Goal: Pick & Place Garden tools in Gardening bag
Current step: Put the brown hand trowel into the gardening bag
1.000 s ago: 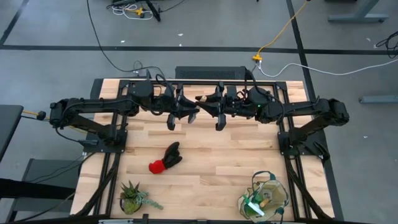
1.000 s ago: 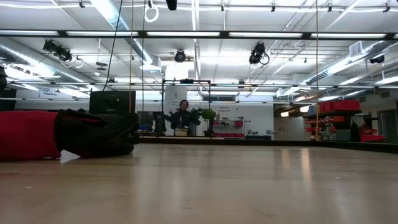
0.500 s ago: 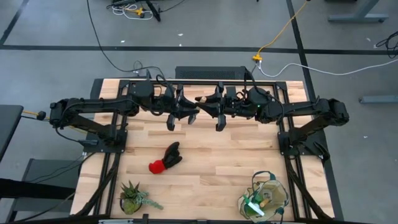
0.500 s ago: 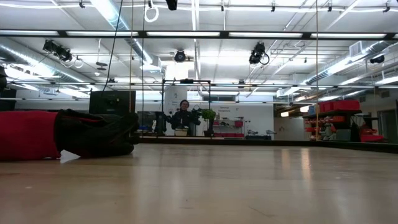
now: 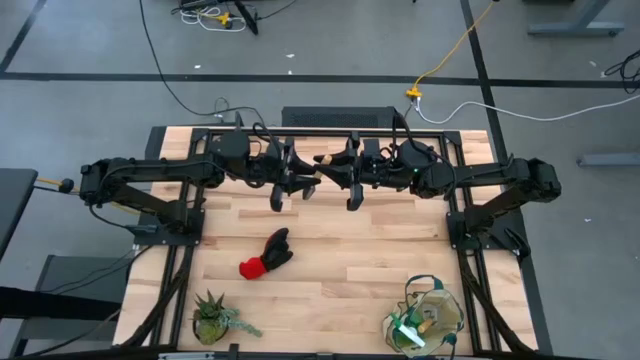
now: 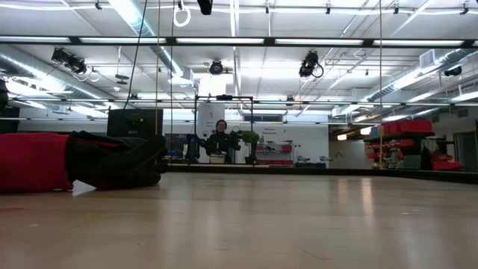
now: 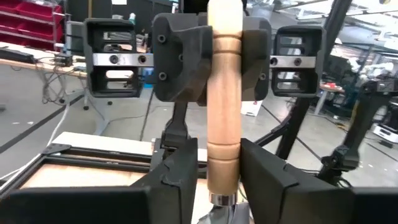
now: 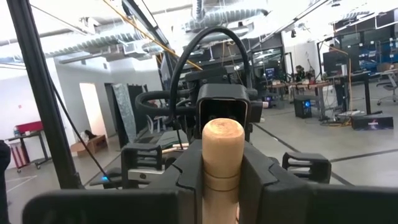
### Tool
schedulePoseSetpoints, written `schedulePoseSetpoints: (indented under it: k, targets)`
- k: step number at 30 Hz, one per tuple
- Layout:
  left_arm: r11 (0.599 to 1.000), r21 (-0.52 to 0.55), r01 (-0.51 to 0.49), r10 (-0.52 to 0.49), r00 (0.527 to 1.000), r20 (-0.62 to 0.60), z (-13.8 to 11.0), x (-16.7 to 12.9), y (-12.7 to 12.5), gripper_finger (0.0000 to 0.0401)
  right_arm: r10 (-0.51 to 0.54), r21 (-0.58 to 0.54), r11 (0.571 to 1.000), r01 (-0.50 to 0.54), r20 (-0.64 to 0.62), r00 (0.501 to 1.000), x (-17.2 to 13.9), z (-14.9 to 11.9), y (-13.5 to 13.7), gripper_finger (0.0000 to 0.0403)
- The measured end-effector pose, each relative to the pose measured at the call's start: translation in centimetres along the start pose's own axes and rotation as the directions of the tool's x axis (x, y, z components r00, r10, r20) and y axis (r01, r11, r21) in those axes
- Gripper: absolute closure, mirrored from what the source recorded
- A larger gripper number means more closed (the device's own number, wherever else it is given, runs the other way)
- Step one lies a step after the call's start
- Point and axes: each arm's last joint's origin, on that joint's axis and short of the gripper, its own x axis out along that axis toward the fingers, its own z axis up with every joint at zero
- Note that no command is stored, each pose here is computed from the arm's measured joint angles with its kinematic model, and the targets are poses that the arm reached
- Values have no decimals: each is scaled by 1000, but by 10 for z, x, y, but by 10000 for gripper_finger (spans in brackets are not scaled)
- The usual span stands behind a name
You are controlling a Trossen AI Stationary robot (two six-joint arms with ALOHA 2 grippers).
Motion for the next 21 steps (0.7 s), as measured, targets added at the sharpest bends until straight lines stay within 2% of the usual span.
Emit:
schedulePoseSetpoints:
  k: [5,10,14,21]
  targets:
    - [998,12,-61,61,998,-15,-2,0,2,232,-10,-1,1000,9,-6,1000,0,-1,-1,344]
    - [998,13,-54,54,998,-25,-2,-2,2,193,-2,-2,1000,2,-11,1000,0,-1,0,344]
    - [997,13,-72,73,997,-36,2,-10,0,187,1,-21,1000,-1,-9,1000,-2,2,0,344]
    - [994,17,-107,108,994,-20,13,-26,-2,204,6,-69,998,-8,-35,999,-8,8,2,344]
